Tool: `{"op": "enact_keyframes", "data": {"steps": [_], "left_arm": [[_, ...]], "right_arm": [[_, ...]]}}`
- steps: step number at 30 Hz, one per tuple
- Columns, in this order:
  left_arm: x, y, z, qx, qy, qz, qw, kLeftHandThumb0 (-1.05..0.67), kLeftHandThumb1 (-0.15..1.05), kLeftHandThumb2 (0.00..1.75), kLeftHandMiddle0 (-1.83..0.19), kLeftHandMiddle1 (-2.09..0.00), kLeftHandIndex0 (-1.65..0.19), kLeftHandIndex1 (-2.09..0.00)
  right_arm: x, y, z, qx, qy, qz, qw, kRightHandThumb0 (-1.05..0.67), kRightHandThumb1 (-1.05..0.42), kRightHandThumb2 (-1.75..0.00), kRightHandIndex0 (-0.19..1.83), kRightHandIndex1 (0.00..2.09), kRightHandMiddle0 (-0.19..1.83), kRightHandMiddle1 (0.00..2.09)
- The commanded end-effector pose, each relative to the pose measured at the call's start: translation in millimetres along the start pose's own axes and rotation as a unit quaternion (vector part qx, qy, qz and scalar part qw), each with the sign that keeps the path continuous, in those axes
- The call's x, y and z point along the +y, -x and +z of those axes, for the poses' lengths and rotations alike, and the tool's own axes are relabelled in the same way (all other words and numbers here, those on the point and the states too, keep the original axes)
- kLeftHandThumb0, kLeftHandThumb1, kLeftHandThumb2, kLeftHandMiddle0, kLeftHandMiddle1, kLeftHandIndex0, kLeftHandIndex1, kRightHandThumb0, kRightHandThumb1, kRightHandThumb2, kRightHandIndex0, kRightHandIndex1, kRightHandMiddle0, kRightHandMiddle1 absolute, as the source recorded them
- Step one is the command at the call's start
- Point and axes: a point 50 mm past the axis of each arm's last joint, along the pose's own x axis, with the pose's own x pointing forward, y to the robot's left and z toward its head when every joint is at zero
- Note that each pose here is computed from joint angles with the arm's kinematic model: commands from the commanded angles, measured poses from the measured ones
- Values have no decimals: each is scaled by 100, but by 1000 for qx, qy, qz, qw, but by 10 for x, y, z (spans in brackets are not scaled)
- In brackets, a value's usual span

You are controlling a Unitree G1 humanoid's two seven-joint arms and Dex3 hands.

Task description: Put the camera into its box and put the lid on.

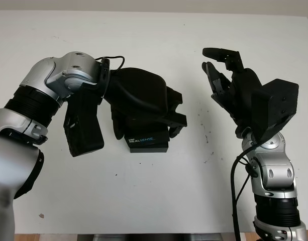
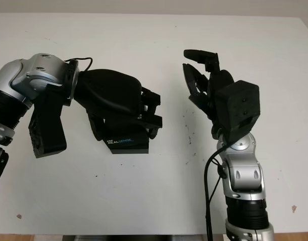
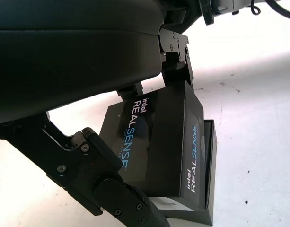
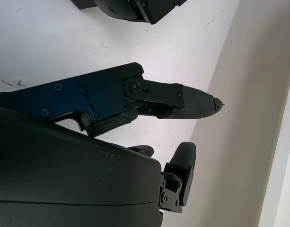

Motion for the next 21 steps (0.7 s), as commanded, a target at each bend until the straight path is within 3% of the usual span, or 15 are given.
{"op": "enact_keyframes", "data": {"steps": [1,8,15,21], "left_arm": [[-39,-69,54,-18,-11,-3,1000,-29,105,16,-62,-209,-19,-194],[-61,-103,105,-37,-43,7,998,-15,104,17,-72,-209,-31,-199],[-82,-173,175,-60,-67,5,996,-20,104,30,-83,-209,-31,-208],[-99,-187,236,-81,-74,36,993,-22,101,27,-88,-209,-38,-209]], "right_arm": [[3,21,19,-11,0,-1,1000,-66,-105,-50,29,15,-14,112],[7,27,15,-10,5,-1,1000,-67,-105,-50,29,15,-13,110],[16,29,9,-12,3,-5,1000,-67,-105,-50,30,16,-14,116],[16,33,9,-12,4,-5,1000,-67,-105,-51,30,16,-14,116]]}}
